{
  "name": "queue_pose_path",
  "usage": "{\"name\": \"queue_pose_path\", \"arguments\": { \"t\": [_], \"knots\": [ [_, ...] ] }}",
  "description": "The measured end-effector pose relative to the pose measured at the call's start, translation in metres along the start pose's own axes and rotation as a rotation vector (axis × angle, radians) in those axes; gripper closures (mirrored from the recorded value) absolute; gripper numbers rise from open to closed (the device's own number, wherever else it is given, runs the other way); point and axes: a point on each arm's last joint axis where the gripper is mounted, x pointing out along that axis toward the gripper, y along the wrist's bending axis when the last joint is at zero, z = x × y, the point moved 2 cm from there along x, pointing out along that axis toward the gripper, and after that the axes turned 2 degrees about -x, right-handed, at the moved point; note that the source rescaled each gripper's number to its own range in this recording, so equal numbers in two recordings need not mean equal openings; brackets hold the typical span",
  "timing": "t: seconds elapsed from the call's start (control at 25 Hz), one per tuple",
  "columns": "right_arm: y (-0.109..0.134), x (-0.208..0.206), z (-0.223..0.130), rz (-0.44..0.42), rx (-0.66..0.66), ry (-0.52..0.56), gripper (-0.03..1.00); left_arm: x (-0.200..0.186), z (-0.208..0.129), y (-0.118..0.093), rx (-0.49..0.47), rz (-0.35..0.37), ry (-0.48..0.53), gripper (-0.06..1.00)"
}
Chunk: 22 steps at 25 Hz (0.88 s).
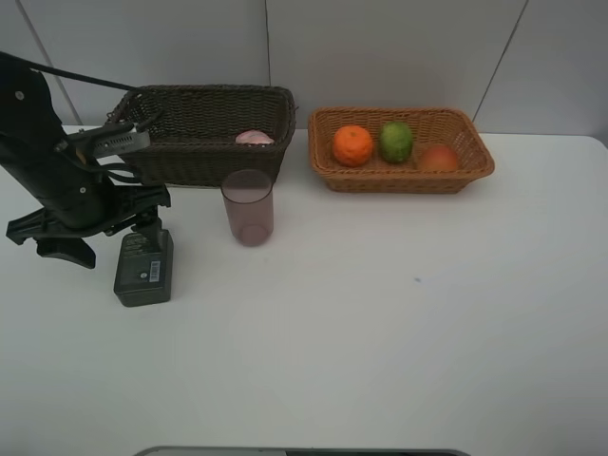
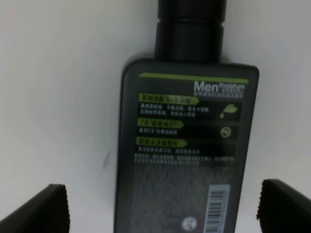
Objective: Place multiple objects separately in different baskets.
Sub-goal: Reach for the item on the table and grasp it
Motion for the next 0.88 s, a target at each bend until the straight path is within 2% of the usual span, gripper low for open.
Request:
{"name": "queue_pose_path", "arguments": {
  "t": [0.2,0.44,0.88],
  "knots": [
    [0.000,0.000,0.000,0.000,0.000,0.000,0.02,0.007,-0.003,-0.003,-0.010,0.008,0.018,-0.05],
    [0.000,0.000,0.000,0.000,0.000,0.000,0.02,0.003,0.005,-0.014,-0.013,-0.006,-0.028,-0.06],
    [0.000,0.000,0.000,0.000,0.000,0.000,0.02,0.011,0.008,-0.021,-0.009,0.035,-0.003,-0.06]
  ]
}}
